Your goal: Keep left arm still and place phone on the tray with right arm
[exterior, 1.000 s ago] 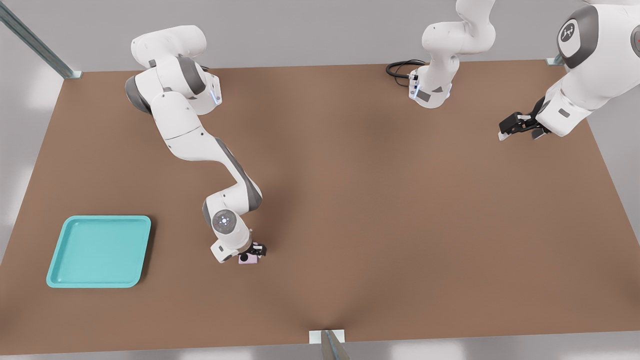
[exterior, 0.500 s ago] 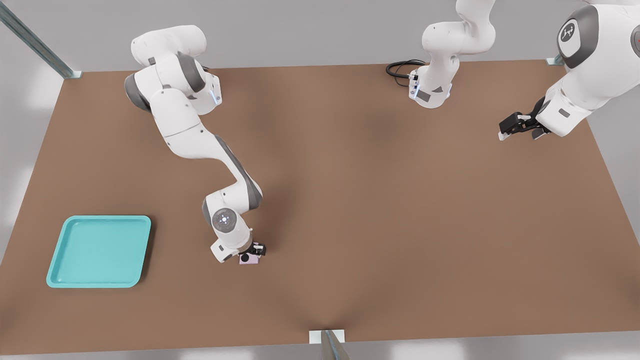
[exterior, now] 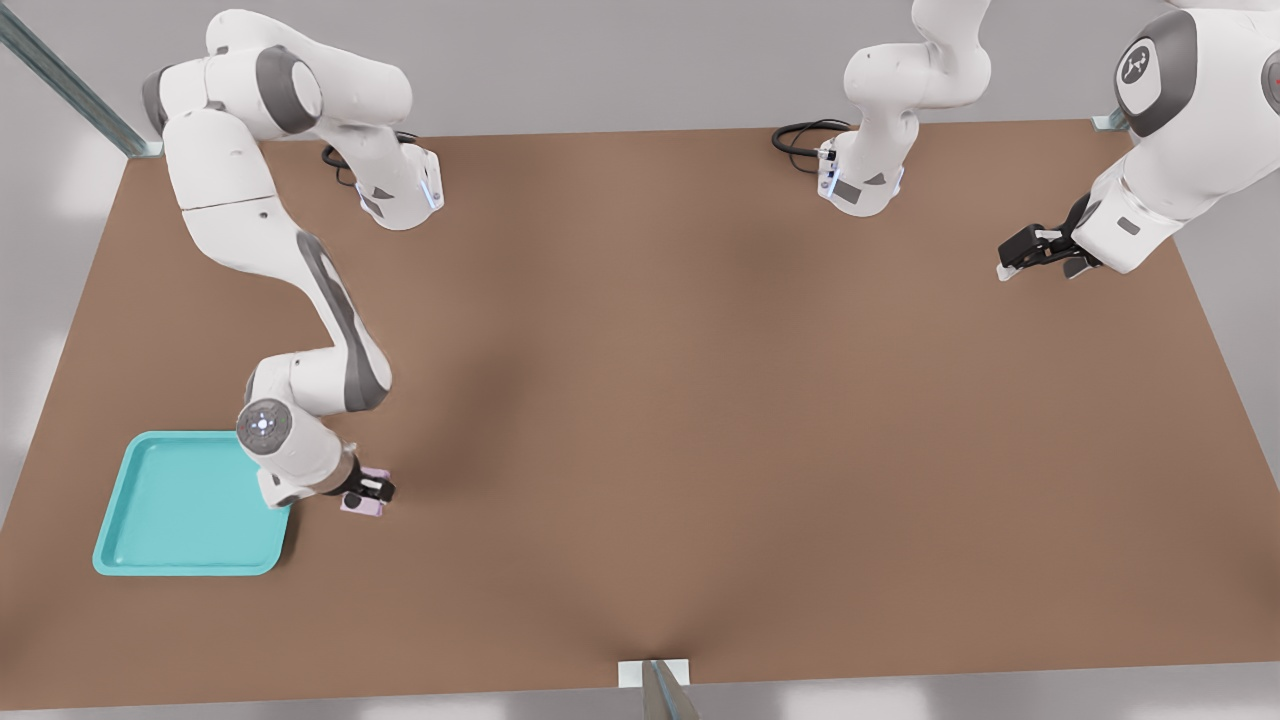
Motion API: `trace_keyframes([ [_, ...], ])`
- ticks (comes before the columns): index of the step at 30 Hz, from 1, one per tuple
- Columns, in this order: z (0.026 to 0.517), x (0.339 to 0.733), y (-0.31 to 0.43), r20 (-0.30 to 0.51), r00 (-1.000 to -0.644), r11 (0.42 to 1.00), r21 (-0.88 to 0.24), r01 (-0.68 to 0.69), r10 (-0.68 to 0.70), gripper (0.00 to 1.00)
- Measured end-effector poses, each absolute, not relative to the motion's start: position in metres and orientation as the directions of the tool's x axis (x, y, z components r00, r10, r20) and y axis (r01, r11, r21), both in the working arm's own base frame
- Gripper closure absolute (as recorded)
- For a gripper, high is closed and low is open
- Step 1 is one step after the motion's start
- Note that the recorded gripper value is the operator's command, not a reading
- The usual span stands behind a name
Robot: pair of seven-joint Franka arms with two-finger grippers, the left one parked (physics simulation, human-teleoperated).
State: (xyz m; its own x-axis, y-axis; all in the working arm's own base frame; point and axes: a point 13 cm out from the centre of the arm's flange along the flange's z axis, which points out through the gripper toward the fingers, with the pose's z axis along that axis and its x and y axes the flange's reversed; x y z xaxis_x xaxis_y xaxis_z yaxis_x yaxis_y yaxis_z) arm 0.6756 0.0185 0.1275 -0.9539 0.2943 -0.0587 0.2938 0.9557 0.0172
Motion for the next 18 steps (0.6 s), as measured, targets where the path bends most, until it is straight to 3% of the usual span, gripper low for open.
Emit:
trace_keyframes([
  [4, 0.122, 0.657, -0.102, -0.031, -0.942, 0.942, 0.021, 0.334, 0.335, 0.22],
  [8, 0.099, 0.639, -0.175, 0.002, -0.954, 0.953, 0.027, 0.301, 0.301, 0.21],
  [9, 0.094, 0.637, -0.183, 0.006, -0.960, 0.960, 0.029, 0.279, 0.279, 0.00],
  [12, 0.096, 0.642, -0.192, -0.005, -0.981, 0.980, 0.029, 0.196, 0.196, 0.00],
  [14, 0.149, 0.677, -0.181, -0.078, -0.989, 0.992, 0.027, 0.120, 0.122, 0.00],
  [16, 0.267, 0.739, -0.141, -0.207, -0.978, 1.000, 0.013, 0.018, 0.021, 0.00],
  [18, 0.393, 0.762, -0.058, -0.292, -0.950, 0.994, -0.048, -0.102, -0.111, 0.00],
])
